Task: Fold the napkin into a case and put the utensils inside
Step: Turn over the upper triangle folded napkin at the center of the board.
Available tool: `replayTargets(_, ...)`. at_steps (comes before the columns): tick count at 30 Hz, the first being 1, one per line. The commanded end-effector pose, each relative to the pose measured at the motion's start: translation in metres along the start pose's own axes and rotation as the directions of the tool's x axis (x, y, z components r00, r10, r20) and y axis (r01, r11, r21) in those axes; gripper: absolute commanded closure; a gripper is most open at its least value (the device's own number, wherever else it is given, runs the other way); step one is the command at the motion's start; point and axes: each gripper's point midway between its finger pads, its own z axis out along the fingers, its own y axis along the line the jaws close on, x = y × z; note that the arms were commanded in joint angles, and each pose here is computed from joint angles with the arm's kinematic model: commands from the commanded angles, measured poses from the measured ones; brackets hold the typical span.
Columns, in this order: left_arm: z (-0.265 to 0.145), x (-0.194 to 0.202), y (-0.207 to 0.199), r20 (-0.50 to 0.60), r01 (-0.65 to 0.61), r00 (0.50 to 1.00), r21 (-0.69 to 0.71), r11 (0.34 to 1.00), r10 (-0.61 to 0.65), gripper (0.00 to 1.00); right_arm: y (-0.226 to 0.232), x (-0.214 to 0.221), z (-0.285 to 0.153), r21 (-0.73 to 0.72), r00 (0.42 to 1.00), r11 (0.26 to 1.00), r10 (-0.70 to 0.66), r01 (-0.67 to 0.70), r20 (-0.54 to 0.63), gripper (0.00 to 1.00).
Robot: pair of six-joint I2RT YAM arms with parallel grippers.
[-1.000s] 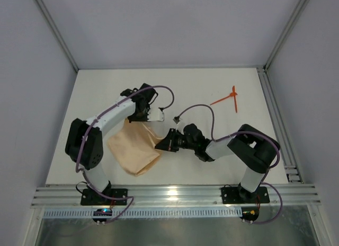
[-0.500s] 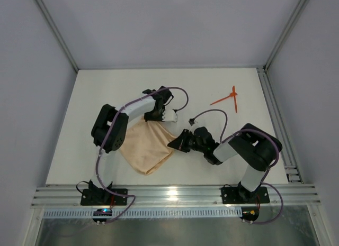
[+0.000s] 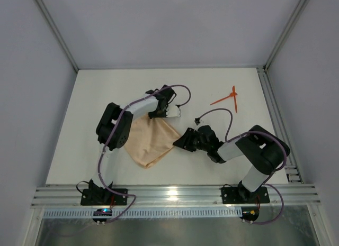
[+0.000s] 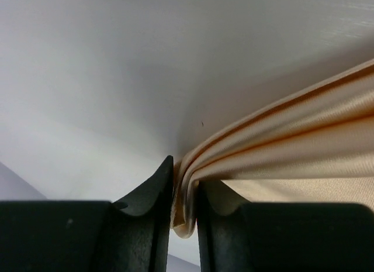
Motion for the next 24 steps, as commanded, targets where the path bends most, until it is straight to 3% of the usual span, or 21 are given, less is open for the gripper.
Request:
replayTargets(1,-0.004,-0.015,0.02,0.056,0.041,0.998,-0.066,0.997,-0.037,0.78,-0.012,-0.015,-0.001,0.069,0.998,0.996,-0.061,0.058,0.035,0.62)
replayTargets(5,-0.008,-0.023,0.025,0.072,0.052,0.996,-0.098,0.994,-0.045,0.57,-0.016,-0.024,-0.005,0.101,0.995,0.992,-0.085,0.08,0.051,0.57)
replayTargets(8,-0.013,-0.03,0.033,0.092,0.071,0.994,-0.14,0.988,-0.059,0.46,-0.024,-0.029,-0.011,0.144,0.994,0.987,-0.087,0.076,0.069,0.55)
replayTargets(15,-0.049,-0.04,0.059,0.174,0.195,0.972,-0.208,0.958,-0.16,0.33,-0.025,-0.049,-0.037,0.215,0.978,0.965,-0.176,0.15,0.108,0.51)
replayTargets(20,-0.088,-0.05,0.059,0.276,0.294,0.929,-0.147,0.944,-0.247,0.09,-0.012,-0.071,-0.054,0.257,0.949,0.937,-0.279,0.236,0.144,0.49)
replayTargets(24,-0.115,-0.048,0.054,0.306,0.353,0.9,-0.1,0.93,-0.309,0.01,0.001,-0.082,-0.054,0.273,0.92,0.897,-0.383,0.348,0.087,0.44)
